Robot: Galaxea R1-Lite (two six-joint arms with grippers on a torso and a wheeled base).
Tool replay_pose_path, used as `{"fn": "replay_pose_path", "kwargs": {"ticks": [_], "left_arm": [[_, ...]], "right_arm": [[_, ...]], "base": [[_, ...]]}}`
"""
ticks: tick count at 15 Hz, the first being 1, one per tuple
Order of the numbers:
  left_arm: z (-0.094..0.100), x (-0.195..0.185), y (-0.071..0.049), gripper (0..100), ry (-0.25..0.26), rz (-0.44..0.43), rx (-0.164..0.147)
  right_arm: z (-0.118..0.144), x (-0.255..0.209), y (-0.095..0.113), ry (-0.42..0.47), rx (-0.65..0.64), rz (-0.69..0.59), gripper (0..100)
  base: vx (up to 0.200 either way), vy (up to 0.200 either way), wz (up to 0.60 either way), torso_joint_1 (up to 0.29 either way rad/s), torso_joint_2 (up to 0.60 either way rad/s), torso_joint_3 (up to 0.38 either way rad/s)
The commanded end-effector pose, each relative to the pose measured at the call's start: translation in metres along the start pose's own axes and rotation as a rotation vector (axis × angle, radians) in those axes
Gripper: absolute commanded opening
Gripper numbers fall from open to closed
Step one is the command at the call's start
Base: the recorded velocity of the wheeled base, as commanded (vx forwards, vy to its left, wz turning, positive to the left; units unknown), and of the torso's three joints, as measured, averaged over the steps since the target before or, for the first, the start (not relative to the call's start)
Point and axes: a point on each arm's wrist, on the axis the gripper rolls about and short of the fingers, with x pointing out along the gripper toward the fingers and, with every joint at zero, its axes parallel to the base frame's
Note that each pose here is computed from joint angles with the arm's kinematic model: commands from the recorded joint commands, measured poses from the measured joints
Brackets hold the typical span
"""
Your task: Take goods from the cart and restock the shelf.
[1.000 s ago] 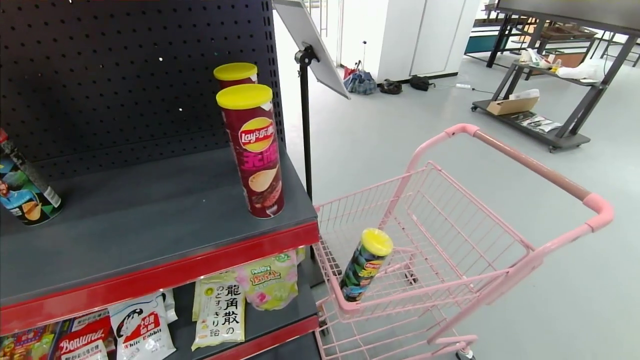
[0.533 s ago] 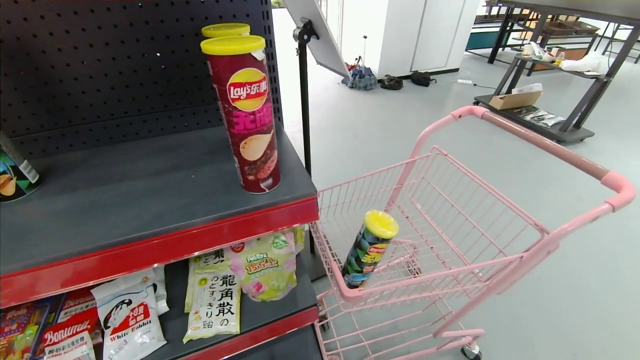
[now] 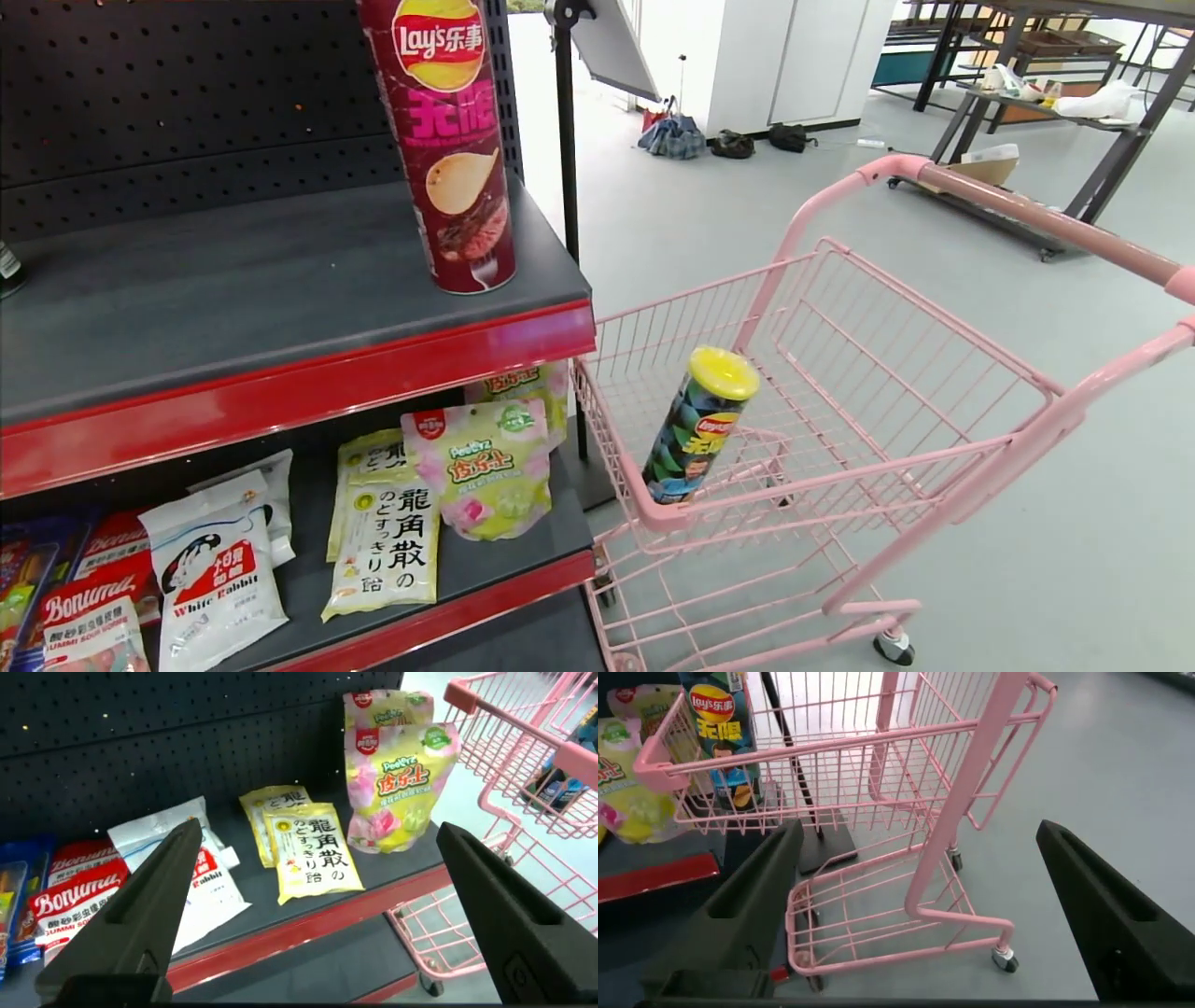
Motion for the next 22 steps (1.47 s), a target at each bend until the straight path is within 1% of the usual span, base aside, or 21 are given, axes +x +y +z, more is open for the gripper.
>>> {"fn": "replay_pose_path", "kwargs": {"ticks": [1,2,3,4,5,6,7,8,9,10,11,13,14,15,18,22], "left_arm": [[0.0,0.0,0.0,100,0.0,0.0,0.0],[0.0,0.0,0.0,100,0.001,0.001,-0.002],[0.001,0.0,0.0,100,-0.002,0.0,-0.002],[0.0,0.0,0.0,100,0.0,0.0,0.0],[0.0,0.0,0.0,100,0.0,0.0,0.0],[0.0,0.0,0.0,100,0.0,0.0,-0.002],[0.001,0.0,0.0,100,-0.002,0.0,-0.002],[0.0,0.0,0.0,100,0.001,0.001,0.0],[0.0,0.0,0.0,100,0.001,0.001,0.0],[0.0,0.0,0.0,100,0.001,0.001,-0.002],[0.0,0.0,0.0,100,0.001,0.001,0.0],[0.0,0.0,0.0,100,0.0,0.0,0.0],[0.0,0.0,0.0,100,0.001,0.001,0.0],[0.0,0.0,0.0,100,0.001,0.001,0.0],[0.0,0.0,0.0,100,0.0,0.0,0.0],[0.0,0.0,0.0,100,0.0,0.0,0.0]], "right_arm": [[0.0,0.0,0.0,-0.001,0.001,0.0,100],[0.0,0.0,0.0,-0.001,-0.003,0.003,100],[0.015,-0.002,0.001,-0.043,-0.005,0.049,100],[0.091,0.006,0.001,-0.053,0.049,0.119,100],[0.16,0.032,0.001,-0.06,0.185,0.127,100],[0.179,0.042,0.001,-0.06,0.204,0.148,100],[0.19,0.067,0.005,0.002,0.15,0.241,100],[0.177,0.086,0.009,0.099,0.096,0.31,100],[0.166,0.106,0.011,0.195,0.121,0.313,100],[0.155,0.125,0.014,0.268,0.163,0.316,100],[0.142,0.143,0.021,0.325,0.179,0.363,100],[0.119,0.179,0.035,0.336,0.176,0.423,100],[0.112,0.194,0.042,0.326,0.175,0.472,100],[0.108,0.203,0.048,0.335,0.172,0.503,100],[0.094,0.218,0.067,0.411,0.159,0.565,100],[0.084,0.226,0.082,0.465,0.152,0.611,100]], "base": [[0.0,0.0,0.0,-0.032,0.09,0.08],[0.0,0.0,0.0,-0.017,0.06,0.056],[0.0,0.0,0.0,0.0,0.0,0.0],[0.0,0.0,0.0,0.002,0.06,0.017],[0.0,0.0,0.0,0.0,0.0,0.0],[0.0,0.0,0.0,0.0,0.0,0.0],[0.0,0.0,0.0,0.0,0.0,0.0],[0.0,0.0,0.0,0.0,0.0,0.0],[0.0,0.0,0.0,0.0,0.0,0.0],[0.0,0.0,0.0,0.0,0.0,0.0],[0.0,0.0,0.0,0.0,0.0,0.0],[0.0,0.0,0.0,0.0,0.0,0.0],[0.0,0.0,0.0,0.0,0.0,0.0],[0.0,0.0,0.0,0.0,0.0,0.0],[0.0,0.0,0.0,0.0,0.0,0.0],[0.0,0.0,0.0,0.0,0.0,0.0]]}}
